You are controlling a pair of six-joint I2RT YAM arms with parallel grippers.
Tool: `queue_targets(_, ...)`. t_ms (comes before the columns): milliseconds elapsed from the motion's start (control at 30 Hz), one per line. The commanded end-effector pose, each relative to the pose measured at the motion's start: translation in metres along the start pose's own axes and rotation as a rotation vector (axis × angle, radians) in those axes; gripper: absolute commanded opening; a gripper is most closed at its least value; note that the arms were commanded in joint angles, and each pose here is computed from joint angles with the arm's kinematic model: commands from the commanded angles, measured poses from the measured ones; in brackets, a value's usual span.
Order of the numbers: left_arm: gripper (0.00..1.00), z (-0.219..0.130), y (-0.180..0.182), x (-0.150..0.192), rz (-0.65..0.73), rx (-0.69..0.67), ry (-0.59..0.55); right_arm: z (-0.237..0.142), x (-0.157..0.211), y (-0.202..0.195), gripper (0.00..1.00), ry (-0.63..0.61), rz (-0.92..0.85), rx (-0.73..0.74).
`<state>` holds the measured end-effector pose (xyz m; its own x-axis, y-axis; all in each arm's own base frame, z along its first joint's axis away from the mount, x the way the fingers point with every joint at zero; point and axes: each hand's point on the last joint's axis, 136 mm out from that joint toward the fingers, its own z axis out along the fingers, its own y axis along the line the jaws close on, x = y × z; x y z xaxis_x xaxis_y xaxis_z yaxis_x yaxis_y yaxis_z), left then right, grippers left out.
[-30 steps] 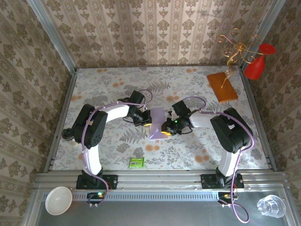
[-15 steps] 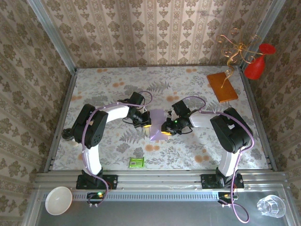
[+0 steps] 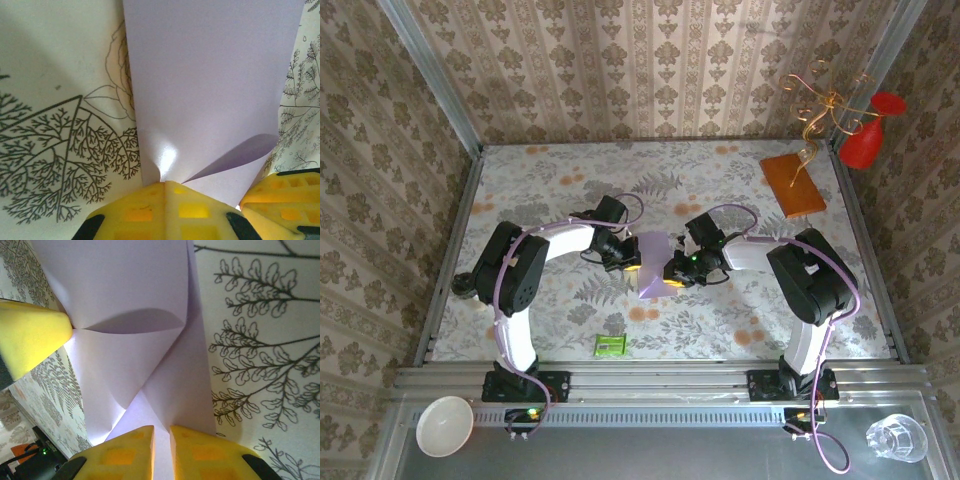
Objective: Fold a paper plane with a square sheet of paper (pick it up from the middle)
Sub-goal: Fold the triangle a second time at the center of the table.
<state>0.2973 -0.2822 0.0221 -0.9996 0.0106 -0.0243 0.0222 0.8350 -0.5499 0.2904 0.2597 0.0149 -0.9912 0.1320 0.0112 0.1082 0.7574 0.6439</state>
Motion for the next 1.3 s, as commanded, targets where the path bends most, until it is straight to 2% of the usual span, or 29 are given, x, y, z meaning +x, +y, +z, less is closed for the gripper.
queue_targets(0, 0.02, -0.01, 0.003, 0.0, -0.008, -0.019, -0.025, 0.005, 0.006, -0.027, 0.19, 0.021, 0.049, 0.1)
queue_targets(333, 0.02, -0.004, 0.007, 0.002, -0.023, -0.023, -0.008, 0.003, 0.004, -0.021, 0.19, 0.016, 0.041, 0.08)
queue_targets(667, 0.02, 0.002, 0.018, 0.009, -0.052, -0.055, 0.015, -0.028, -0.013, 0.048, 0.2, -0.07, -0.1, -0.119)
queue_targets(1000, 0.02, 0.003, 0.018, 0.01, -0.06, -0.043, 0.012, 0.004, -0.005, 0.065, 0.16, 0.004, -0.139, -0.111)
queue_targets(1267, 0.02, 0.003, 0.017, 0.011, -0.06, -0.033, 0.012, 0.022, -0.003, 0.058, 0.15, 0.035, -0.129, -0.072)
